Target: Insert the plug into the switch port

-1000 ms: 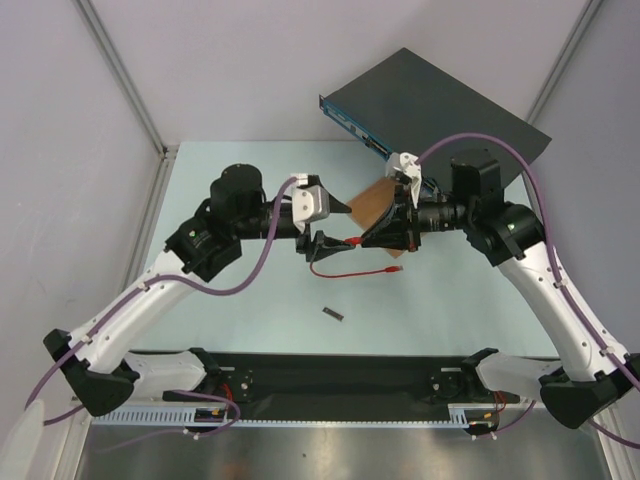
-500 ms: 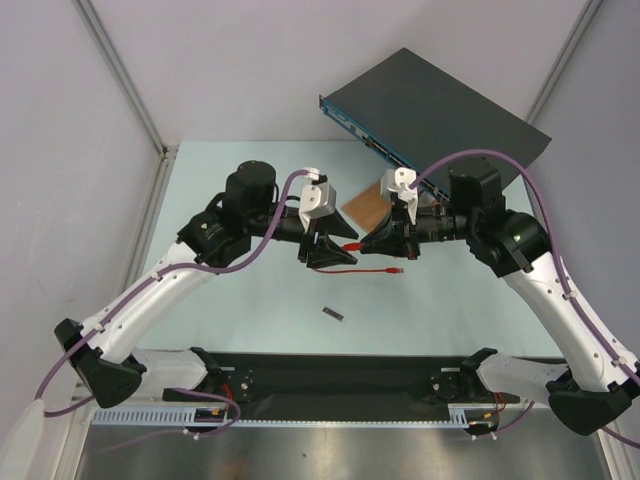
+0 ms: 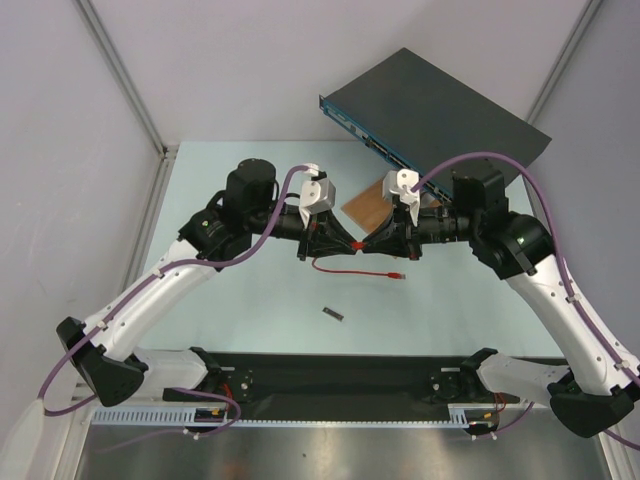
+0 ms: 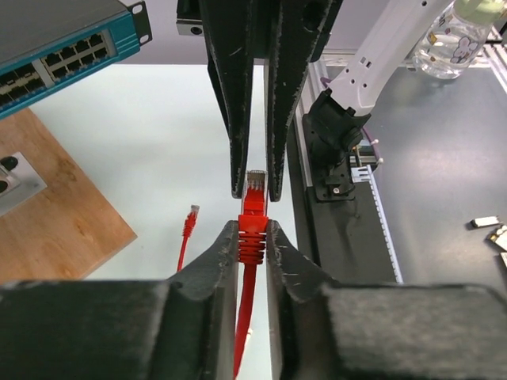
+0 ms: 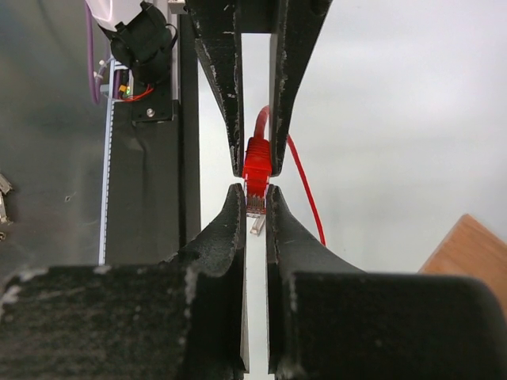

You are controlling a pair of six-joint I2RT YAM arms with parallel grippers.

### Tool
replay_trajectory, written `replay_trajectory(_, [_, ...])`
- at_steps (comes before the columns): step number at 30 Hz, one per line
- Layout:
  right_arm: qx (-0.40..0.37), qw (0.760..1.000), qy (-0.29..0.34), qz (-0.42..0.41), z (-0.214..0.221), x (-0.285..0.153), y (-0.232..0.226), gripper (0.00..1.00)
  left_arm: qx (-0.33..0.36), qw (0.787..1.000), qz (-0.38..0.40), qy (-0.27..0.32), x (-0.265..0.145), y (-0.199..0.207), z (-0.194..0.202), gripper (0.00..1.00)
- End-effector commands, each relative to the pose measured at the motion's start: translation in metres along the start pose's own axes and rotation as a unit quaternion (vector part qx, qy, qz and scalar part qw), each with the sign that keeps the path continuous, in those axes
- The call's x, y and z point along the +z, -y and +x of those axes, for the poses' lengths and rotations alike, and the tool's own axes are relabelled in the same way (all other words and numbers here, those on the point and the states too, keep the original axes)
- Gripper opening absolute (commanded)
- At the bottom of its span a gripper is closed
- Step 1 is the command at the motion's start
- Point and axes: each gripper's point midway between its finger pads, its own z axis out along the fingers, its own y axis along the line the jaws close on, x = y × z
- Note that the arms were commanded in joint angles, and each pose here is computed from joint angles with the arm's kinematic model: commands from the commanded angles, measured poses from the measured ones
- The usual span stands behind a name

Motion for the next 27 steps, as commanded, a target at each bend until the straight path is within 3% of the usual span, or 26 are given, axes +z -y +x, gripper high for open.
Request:
replay_trajectory(1, [-0.035, 0.999, 0.020, 0.011, -0.017, -0.007, -0.001, 0.00, 0.016, 1.000, 0.004, 0.014, -0.003, 0.001, -0.014, 0.17])
replay_trajectory(6, [-0.037, 0.999, 0.026, 0.024, -0.018, -0.008, 0.001, 0.00, 0.014, 1.000, 0.002, 0.010, -0.004, 0.001, -0.011, 0.15])
replay_trajectory(11, [-0.039, 0.998, 0.029, 0.028, -0.020, -0.009, 0.001, 0.00, 0.014, 1.000, 0.002, 0.004, -0.004, 0.002, -0.005, 0.23])
replay_trajectory(13, [-0.037, 0.998, 0.029, 0.030, -0.020, -0.009, 0.003, 0.00, 0.015, 1.000, -0.003, 0.002, -0.005, 0.000, -0.002, 0.32])
replay_trajectory(17, [-0.036, 0.998, 0.029, 0.032, -0.020, -0.008, 0.004, 0.00, 0.016, 1.000, -0.002, 0.000, -0.003, -0.001, 0.000, 0.33])
replay_trajectory(20, [-0.036, 0.998, 0.028, 0.031, -0.019, -0.008, 0.004, 0.00, 0.017, 1.000, -0.001, 0.004, -0.003, -0.002, -0.001, 0.29])
replay_trajectory(23, [-0.034, 0.999, 0.025, 0.030, -0.016, -0.007, 0.004, 0.00, 0.026, 1.000, -0.004, 0.015, -0.003, -0.001, -0.006, 0.15])
replay_trajectory(24, [-0.034, 0.999, 0.024, 0.032, -0.015, -0.007, 0.005, 0.00, 0.026, 0.999, -0.005, 0.018, -0.004, 0.000, -0.007, 0.04])
replay_trajectory(25, [-0.032, 0.999, 0.022, 0.034, -0.013, -0.006, 0.006, 0.00, 0.029, 0.999, -0.010, 0.020, -0.004, -0.001, -0.009, 0.00])
replay_trajectory(27, [-0.018, 0.998, 0.016, 0.053, -0.010, -0.006, 0.012, 0.09, 0.025, 0.999, -0.028, 0.020, -0.005, -0.008, -0.010, 0.00])
